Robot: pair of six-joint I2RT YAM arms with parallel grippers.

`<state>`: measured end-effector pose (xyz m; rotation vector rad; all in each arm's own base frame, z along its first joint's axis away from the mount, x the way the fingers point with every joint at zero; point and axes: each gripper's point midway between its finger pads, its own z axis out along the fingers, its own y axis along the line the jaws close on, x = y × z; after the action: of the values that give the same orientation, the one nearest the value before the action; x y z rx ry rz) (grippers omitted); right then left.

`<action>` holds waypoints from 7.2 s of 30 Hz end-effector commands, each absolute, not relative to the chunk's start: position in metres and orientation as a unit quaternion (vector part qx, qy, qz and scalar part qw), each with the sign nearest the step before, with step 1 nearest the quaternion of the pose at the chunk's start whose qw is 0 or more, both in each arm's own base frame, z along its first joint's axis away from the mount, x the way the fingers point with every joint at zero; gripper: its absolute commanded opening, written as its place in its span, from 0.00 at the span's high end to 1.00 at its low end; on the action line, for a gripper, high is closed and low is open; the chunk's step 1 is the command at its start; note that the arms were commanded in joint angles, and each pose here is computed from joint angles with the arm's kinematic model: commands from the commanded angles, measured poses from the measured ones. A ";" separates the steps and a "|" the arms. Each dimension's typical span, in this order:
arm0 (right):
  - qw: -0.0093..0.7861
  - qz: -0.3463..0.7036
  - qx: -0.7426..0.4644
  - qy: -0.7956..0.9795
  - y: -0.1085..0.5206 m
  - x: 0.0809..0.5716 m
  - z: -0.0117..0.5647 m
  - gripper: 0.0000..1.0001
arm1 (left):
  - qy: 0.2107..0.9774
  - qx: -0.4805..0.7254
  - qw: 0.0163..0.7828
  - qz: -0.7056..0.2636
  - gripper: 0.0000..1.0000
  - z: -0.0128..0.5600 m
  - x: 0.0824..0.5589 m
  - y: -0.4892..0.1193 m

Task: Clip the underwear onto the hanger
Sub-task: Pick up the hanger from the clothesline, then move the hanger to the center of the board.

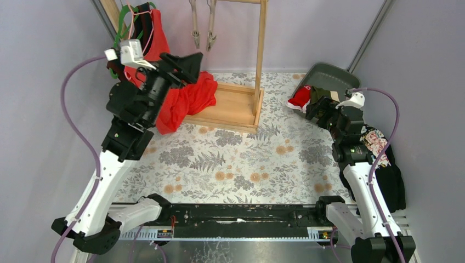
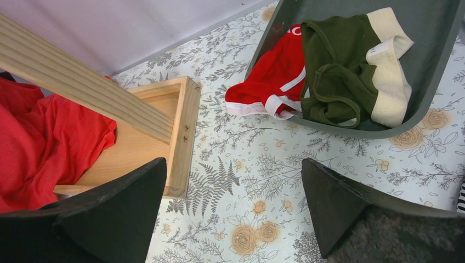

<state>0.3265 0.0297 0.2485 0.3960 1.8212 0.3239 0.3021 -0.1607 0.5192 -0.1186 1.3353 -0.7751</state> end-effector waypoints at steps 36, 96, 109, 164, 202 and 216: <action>0.589 0.195 0.141 0.771 0.050 0.324 0.261 0.01 | 0.662 -0.136 0.733 -0.075 0.08 0.530 0.413 -0.124; 0.588 0.190 0.143 0.773 0.048 0.320 0.258 0.01 | 0.693 -0.114 0.712 -0.001 0.31 0.507 0.443 -0.126; 0.589 0.189 0.142 0.773 0.048 0.320 0.258 0.01 | 0.676 -0.117 0.728 0.002 1.00 0.520 0.439 -0.121; 0.591 0.191 0.143 0.771 0.048 0.313 0.259 0.01 | 0.662 -0.154 0.705 -0.202 1.00 0.436 0.315 -0.108; 0.449 0.282 0.005 0.848 0.228 0.424 0.183 0.01 | 0.608 -0.195 0.663 -0.390 1.00 0.334 0.261 -0.127; 0.462 0.281 -0.005 0.841 0.248 0.474 0.175 0.01 | 0.602 -0.182 0.661 -0.410 1.00 0.320 0.267 -0.139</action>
<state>0.4503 0.2308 0.1455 0.0450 2.1696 0.6761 0.2680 -0.1359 0.2965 -0.4189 1.4733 -0.8536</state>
